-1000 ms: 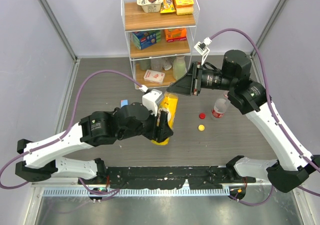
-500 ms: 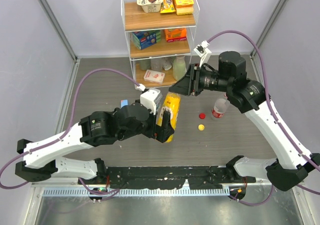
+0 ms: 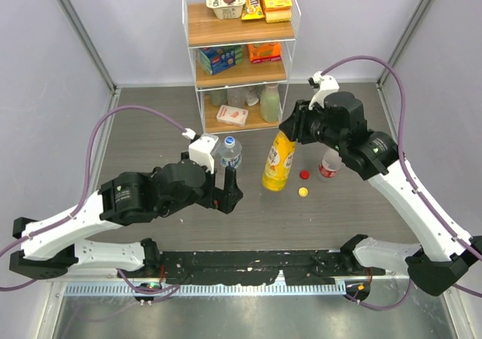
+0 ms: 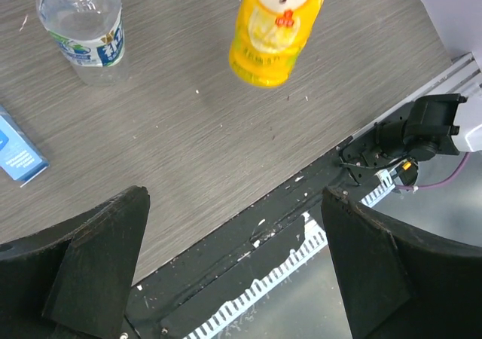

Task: Unscrew the bottle caps

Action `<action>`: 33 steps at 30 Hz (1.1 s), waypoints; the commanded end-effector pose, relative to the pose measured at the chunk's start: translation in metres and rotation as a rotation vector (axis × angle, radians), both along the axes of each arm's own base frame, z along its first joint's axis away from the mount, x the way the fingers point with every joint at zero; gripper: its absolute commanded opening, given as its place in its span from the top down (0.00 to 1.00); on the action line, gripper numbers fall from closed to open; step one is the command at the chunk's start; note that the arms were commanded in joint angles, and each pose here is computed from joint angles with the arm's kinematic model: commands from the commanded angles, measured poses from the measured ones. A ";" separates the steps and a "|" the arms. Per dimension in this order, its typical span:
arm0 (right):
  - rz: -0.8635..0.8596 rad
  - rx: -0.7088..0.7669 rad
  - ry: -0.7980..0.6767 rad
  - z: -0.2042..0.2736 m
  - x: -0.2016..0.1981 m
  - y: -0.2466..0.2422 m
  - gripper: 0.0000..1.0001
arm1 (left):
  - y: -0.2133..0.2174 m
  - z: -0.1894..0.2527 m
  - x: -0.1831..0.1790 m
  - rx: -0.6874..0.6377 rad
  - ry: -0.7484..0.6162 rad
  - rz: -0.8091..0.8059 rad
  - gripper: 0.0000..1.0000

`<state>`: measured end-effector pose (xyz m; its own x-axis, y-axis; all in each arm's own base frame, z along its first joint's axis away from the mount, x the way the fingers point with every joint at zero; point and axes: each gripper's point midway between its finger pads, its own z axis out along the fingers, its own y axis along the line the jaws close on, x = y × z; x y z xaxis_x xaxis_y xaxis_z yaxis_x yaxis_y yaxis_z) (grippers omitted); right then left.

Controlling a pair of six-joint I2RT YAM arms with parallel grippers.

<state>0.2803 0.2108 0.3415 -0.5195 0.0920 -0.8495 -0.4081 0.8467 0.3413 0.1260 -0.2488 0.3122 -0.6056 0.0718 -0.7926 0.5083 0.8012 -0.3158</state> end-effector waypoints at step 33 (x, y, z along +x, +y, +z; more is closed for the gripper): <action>-0.040 -0.181 -0.679 -0.039 0.034 -0.026 0.99 | 0.017 -0.027 -0.002 0.046 0.056 0.063 0.00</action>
<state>0.3108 0.1888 0.2948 0.0740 -0.1094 -0.9912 -0.4877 0.8630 -0.1317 0.1224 -0.2383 0.2828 -0.6503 0.1093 -0.7518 0.4665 0.8384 -0.2817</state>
